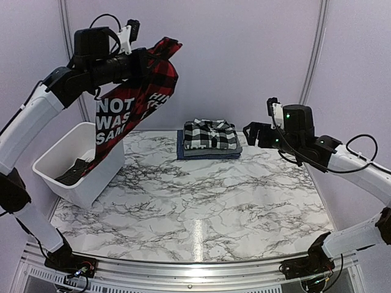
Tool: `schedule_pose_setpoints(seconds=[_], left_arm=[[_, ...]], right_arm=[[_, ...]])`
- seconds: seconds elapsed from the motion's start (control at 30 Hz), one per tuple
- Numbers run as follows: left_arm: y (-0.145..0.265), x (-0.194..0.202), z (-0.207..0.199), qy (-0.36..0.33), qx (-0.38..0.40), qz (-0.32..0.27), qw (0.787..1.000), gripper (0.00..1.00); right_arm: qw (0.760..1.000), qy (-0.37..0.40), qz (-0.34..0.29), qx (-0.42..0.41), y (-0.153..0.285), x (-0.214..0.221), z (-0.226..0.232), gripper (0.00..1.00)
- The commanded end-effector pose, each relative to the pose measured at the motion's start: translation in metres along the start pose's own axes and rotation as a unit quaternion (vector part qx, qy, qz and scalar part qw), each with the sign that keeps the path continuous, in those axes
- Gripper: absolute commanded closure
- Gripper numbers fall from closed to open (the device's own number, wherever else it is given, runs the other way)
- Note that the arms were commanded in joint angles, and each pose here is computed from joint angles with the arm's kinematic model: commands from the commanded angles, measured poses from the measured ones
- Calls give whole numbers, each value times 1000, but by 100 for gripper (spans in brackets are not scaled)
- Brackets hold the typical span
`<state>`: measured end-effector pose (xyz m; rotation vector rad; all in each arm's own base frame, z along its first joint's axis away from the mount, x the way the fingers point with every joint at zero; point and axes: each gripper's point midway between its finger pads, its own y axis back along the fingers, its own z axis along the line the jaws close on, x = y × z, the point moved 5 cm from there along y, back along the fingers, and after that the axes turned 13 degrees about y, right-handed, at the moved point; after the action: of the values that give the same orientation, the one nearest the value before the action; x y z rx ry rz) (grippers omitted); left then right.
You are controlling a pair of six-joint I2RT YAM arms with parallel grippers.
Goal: Fold and stack the long sleeve shirts
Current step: Place the crumpled shirt at the center of the board.
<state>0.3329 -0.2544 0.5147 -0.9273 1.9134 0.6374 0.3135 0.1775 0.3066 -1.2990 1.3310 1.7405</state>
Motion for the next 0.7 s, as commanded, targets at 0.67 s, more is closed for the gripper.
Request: schedule_pose_setpoints(seconds=[0.67], left_arm=[[-102, 216, -132, 47, 186, 238, 952, 100]], right_arm=[[990, 5, -43, 130, 66, -28, -43, 2]])
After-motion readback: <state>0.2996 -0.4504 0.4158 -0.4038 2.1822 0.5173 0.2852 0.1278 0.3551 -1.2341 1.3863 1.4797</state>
